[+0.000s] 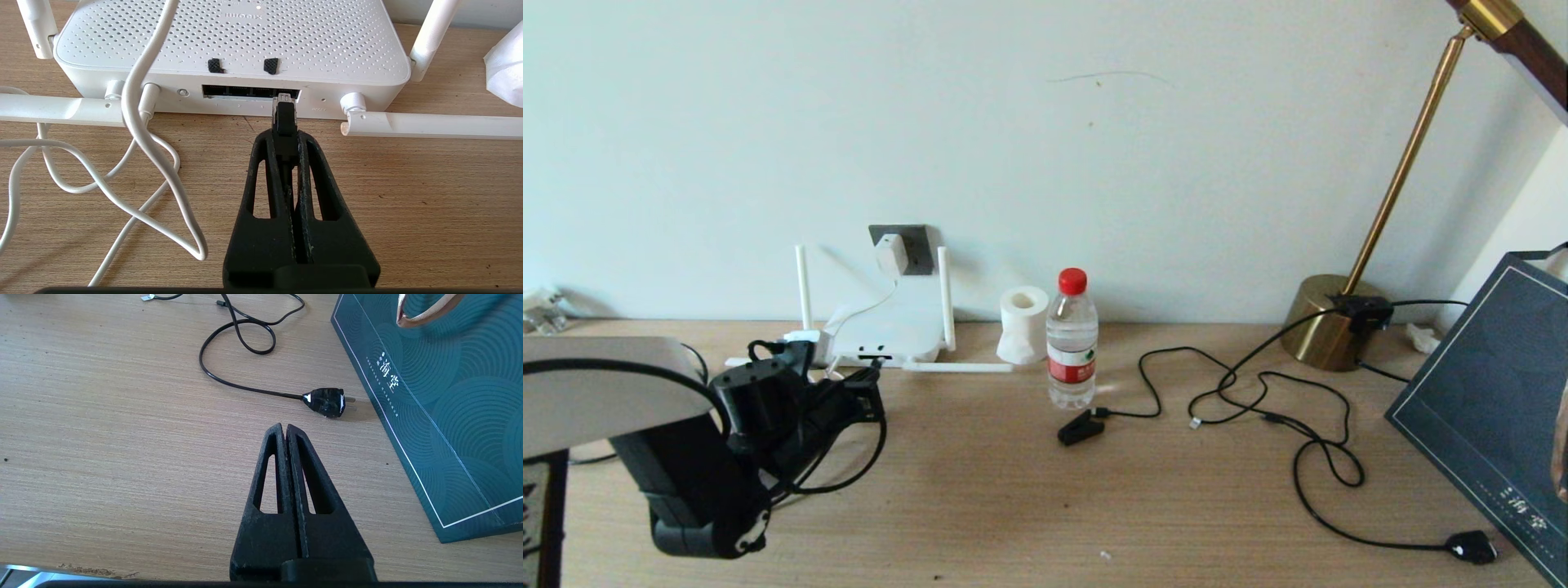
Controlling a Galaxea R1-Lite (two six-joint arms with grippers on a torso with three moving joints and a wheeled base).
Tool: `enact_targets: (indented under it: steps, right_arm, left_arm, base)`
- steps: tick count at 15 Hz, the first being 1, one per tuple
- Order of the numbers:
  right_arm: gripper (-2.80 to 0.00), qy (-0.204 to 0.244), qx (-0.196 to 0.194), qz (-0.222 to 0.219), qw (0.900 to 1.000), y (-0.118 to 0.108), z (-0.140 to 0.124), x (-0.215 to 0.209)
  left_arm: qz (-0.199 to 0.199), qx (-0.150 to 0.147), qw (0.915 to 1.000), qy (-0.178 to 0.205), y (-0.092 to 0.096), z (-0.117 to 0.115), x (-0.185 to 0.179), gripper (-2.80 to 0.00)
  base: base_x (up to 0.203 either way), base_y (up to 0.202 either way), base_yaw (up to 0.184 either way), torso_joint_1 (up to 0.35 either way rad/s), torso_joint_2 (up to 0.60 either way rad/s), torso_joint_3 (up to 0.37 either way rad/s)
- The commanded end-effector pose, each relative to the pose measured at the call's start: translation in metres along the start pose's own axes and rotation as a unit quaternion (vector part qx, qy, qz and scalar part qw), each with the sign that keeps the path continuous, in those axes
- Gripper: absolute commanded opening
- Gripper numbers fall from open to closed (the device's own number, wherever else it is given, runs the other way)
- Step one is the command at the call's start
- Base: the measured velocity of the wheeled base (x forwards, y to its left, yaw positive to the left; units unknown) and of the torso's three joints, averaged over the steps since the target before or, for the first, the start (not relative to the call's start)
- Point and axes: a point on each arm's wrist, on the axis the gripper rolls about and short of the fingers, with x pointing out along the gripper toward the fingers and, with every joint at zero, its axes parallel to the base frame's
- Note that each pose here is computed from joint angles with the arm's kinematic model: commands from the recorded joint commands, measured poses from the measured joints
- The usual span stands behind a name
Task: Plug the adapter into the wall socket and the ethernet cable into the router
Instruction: Align cable and router interface
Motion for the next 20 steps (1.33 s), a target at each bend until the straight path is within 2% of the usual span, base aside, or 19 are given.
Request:
enact_targets:
  steps: [1, 20]
  right_arm:
    - [-2.80, 0.002, 0.000, 0.001, 1.000, 0.0000, -0.0001, 0.0001]
    - [-2.80, 0.001, -0.001, 0.001, 1.000, 0.0000, -0.0002, 0.0000]
  left_arm:
    - [0.000, 0.000, 1.0000, -0.004, 0.0000, 0.0005, 0.0002, -2.80]
    - [0.000, 0.000, 1.0000, -0.004, 0.0001, -0.0011, 0.0030, -2.80]
  base:
    - [0.000, 0.000, 0.000, 0.000, 0.00, 0.000]
    - [0.000, 0.000, 0.000, 0.000, 0.00, 0.000]
